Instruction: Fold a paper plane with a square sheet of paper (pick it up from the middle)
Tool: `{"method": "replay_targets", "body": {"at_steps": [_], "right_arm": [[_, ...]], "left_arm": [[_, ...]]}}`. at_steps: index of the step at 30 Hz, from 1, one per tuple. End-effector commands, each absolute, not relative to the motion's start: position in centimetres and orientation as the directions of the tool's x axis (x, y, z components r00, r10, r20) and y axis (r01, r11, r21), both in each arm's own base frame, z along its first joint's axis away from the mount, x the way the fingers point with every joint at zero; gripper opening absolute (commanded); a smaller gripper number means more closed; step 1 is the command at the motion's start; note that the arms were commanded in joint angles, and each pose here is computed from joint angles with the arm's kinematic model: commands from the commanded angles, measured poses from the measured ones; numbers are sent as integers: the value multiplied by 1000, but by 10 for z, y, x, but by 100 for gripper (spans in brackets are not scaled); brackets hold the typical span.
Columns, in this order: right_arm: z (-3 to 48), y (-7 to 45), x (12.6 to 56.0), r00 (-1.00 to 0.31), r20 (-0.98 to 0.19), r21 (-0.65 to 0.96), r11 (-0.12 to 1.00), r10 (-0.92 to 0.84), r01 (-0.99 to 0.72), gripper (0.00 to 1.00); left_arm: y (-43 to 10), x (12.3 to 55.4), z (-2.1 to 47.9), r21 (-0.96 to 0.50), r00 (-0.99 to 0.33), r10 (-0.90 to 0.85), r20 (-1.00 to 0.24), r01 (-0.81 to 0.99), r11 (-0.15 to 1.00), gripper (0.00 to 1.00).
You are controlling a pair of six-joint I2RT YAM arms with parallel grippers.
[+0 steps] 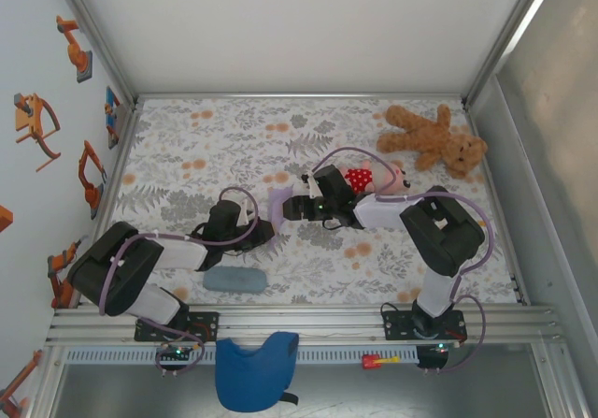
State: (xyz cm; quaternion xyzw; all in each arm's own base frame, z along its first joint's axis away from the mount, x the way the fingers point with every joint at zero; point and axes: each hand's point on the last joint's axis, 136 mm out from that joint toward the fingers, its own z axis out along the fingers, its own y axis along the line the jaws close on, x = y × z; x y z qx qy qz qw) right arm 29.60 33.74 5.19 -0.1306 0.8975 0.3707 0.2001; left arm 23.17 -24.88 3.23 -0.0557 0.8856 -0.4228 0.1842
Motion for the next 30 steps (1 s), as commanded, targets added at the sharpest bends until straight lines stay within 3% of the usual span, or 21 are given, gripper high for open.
{"method": "replay_targets", "body": {"at_steps": [1,21,30], "right_arm": [[60,345,305,-877,-470,614,677,-100,-406,69],[35,352,324,-899,-404,535,754,-168,-382,65],[24,354,324,-909,-374,533,759,-185,-374,65]], "left_arm": [[-250,230,32,-794,-929,-267,-256,44,606,9],[-245,231,27,-797,-927,-286,-243,23,603,8],[-245,231,30,-792,-928,-279,-245,26,610,20]]}}
